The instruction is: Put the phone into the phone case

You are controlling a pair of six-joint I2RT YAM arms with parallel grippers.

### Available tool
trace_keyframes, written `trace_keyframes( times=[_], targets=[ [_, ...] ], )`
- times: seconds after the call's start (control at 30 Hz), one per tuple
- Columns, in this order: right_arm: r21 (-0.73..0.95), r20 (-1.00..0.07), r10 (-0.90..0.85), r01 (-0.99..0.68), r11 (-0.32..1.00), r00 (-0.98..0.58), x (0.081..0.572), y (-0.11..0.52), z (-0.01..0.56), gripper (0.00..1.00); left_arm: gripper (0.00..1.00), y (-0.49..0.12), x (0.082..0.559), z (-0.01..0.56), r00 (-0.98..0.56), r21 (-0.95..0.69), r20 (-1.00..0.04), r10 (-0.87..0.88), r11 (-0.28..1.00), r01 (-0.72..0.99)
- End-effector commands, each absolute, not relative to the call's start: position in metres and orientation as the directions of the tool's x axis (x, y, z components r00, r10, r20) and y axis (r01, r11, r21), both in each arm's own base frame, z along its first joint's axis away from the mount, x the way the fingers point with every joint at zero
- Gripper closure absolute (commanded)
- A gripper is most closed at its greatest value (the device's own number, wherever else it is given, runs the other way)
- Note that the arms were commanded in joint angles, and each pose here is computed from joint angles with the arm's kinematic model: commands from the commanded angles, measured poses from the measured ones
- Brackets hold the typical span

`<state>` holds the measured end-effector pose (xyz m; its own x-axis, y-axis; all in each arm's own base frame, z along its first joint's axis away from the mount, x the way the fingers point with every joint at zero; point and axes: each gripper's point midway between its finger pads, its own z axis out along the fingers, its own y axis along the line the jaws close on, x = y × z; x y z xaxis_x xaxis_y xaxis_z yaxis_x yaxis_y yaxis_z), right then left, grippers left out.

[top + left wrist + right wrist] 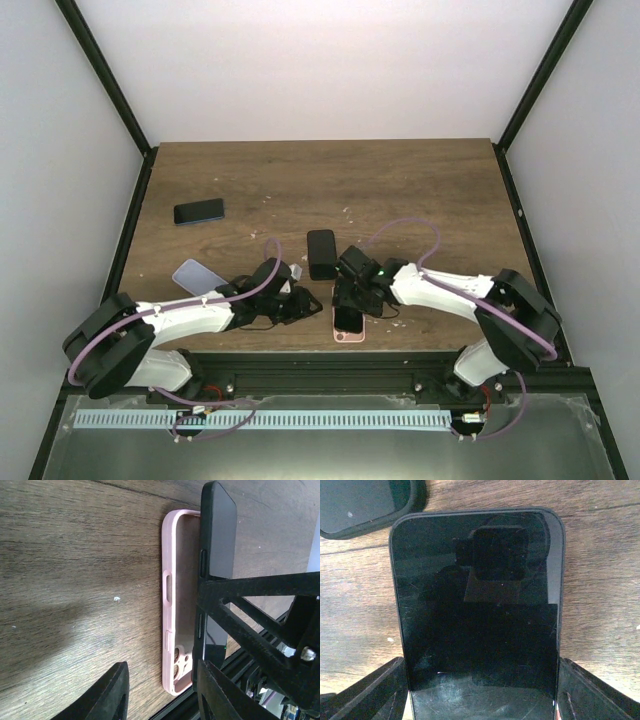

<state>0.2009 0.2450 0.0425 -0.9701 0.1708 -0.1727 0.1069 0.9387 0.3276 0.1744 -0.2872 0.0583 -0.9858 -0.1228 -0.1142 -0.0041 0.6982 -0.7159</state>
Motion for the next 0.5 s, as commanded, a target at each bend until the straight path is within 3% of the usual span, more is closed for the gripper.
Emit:
trace_keyframes(
  times=[0.0, 0.47],
  targets=[
    [0.233, -0.224, 0.177, 0.123, 0.965, -0.958, 0.2071, 0.2406, 0.0478, 0.48, 0.60, -0.2849, 0.1724, 0.0563, -0.987, -0.715, -0.126, -0.103, 0.699, 0.018],
    [0.135, -0.243, 0.110, 0.079, 0.988, -0.964, 0.1981, 0.2460, 0.0458, 0.45, 0.61, -0.2802, 0.1702, 0.0514, -0.986, -0.711, -0.122, -0.111, 0.703, 0.009]
  ],
)
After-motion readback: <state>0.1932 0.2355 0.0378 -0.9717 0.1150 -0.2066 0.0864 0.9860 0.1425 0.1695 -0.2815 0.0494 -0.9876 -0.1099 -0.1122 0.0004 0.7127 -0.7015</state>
